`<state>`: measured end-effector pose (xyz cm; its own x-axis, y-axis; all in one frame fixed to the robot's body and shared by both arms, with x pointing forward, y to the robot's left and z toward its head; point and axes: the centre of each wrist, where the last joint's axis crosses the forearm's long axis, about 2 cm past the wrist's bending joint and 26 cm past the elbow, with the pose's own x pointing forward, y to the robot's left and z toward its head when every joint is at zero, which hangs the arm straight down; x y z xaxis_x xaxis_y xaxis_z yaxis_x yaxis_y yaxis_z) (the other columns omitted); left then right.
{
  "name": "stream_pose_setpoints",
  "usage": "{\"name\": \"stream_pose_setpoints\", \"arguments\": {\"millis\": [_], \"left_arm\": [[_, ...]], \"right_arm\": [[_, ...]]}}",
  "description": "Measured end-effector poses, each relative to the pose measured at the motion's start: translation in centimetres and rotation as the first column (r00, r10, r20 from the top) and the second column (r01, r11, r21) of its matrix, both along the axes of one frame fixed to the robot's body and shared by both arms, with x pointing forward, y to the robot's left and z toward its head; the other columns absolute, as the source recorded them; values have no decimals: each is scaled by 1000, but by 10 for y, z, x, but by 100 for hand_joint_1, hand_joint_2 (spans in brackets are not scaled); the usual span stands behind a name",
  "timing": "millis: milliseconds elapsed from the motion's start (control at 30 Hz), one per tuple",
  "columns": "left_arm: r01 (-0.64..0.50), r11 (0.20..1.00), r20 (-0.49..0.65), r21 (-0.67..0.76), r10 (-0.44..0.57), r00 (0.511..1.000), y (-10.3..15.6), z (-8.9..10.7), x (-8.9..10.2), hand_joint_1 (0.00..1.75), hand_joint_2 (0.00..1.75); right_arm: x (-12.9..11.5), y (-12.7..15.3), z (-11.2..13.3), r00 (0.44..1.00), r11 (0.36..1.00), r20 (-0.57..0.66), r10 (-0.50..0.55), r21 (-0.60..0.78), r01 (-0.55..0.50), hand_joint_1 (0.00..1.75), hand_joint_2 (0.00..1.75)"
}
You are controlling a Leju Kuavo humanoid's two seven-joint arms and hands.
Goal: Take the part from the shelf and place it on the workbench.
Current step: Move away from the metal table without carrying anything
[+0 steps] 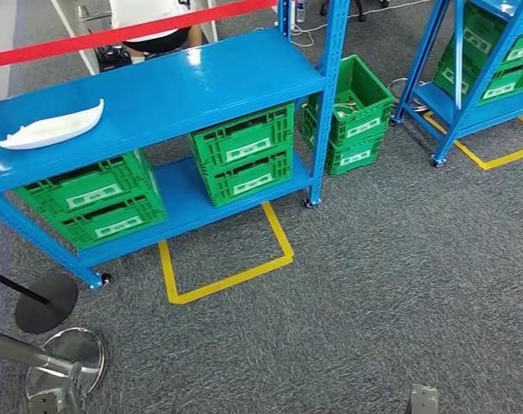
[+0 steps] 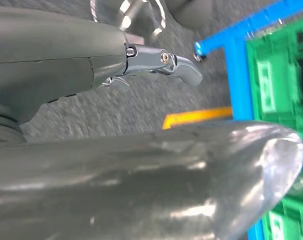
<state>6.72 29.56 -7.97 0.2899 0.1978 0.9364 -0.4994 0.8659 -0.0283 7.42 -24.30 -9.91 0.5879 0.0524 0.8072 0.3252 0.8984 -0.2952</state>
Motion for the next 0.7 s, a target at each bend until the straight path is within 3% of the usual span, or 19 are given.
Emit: {"name": "stream_pose_setpoints", "arguments": {"millis": [700], "left_arm": [[3,1000,-1,-1,-3,1000,0,0,-1,0,0]], "right_arm": [[-1,1,0,999,999,-17,47,-9,-47,0,0]]}}
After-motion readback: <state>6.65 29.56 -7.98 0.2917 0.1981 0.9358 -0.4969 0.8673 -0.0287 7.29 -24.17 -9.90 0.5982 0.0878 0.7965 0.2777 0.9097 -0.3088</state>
